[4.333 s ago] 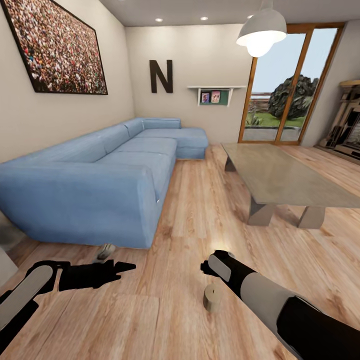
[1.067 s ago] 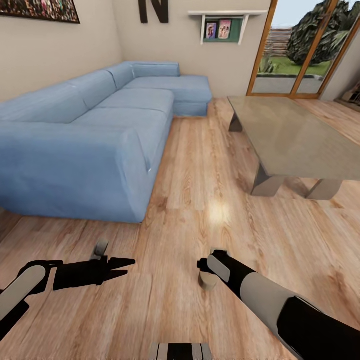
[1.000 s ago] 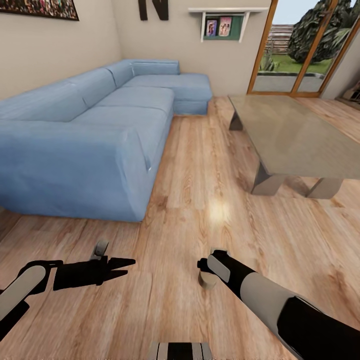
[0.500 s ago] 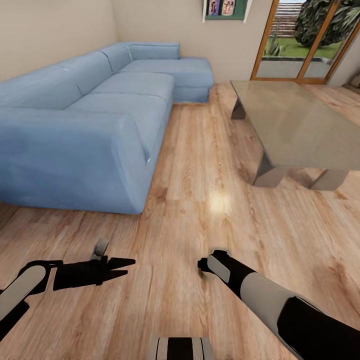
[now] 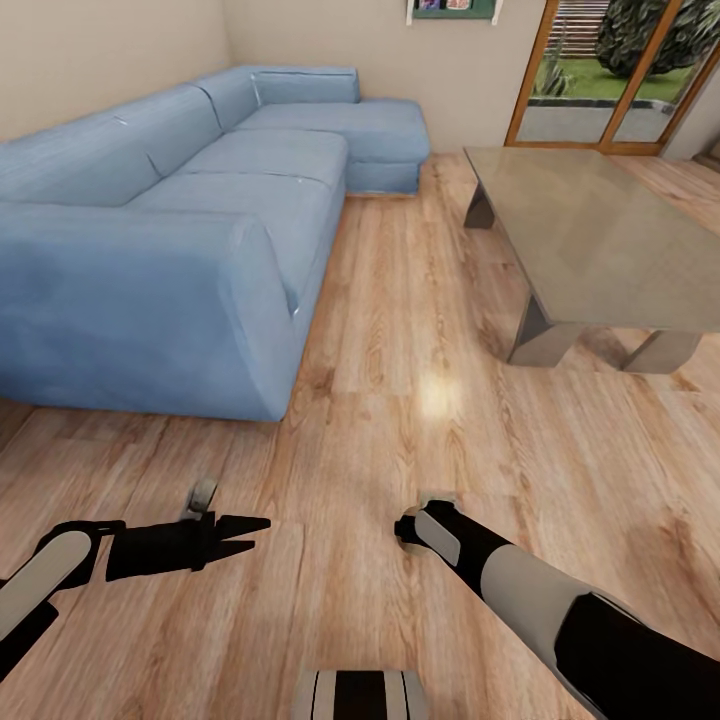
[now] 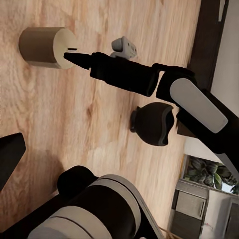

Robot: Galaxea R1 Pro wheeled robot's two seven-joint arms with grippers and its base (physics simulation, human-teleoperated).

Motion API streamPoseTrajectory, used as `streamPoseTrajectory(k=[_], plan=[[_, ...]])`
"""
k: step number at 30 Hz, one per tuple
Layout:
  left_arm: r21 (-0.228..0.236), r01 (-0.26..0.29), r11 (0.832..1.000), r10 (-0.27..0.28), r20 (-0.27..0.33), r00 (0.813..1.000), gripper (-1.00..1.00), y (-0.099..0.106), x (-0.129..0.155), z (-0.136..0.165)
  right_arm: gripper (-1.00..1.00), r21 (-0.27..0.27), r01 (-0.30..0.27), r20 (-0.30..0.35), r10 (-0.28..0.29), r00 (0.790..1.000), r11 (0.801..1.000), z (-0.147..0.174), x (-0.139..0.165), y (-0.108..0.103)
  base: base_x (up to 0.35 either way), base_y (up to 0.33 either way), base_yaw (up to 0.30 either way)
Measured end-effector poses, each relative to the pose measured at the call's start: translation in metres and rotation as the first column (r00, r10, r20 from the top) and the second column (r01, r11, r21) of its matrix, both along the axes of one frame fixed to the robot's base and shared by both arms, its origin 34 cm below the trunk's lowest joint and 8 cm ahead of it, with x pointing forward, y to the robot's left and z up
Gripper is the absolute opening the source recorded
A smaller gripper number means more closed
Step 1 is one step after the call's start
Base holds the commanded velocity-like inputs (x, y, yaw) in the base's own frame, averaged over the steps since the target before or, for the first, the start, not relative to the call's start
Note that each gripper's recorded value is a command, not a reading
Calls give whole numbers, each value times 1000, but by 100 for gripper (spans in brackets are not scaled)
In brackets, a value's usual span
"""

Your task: Place each of the two pumpkins and all three candles from the living room inside a cabinet in the living room (use any cabinet), then make sure every cabinet is closed, and position the cauldron so it is next to a table in the living room.

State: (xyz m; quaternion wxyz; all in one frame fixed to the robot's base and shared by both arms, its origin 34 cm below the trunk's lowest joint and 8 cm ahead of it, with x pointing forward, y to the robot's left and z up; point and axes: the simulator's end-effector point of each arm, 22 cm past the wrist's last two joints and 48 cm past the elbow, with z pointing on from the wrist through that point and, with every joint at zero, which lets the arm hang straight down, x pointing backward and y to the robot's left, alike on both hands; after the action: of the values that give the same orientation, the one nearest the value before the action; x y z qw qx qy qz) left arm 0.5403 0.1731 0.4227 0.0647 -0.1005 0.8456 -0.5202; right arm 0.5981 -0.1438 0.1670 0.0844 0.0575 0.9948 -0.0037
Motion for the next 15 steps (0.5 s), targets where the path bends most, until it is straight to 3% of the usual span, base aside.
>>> streamPoseTrajectory(k=[15], plan=[[0, 0, 1000, 0, 1, 1000, 100, 0, 0, 0, 100, 2, -1, 0, 1, 1000, 1000, 0, 0, 1, 124, 0, 0]])
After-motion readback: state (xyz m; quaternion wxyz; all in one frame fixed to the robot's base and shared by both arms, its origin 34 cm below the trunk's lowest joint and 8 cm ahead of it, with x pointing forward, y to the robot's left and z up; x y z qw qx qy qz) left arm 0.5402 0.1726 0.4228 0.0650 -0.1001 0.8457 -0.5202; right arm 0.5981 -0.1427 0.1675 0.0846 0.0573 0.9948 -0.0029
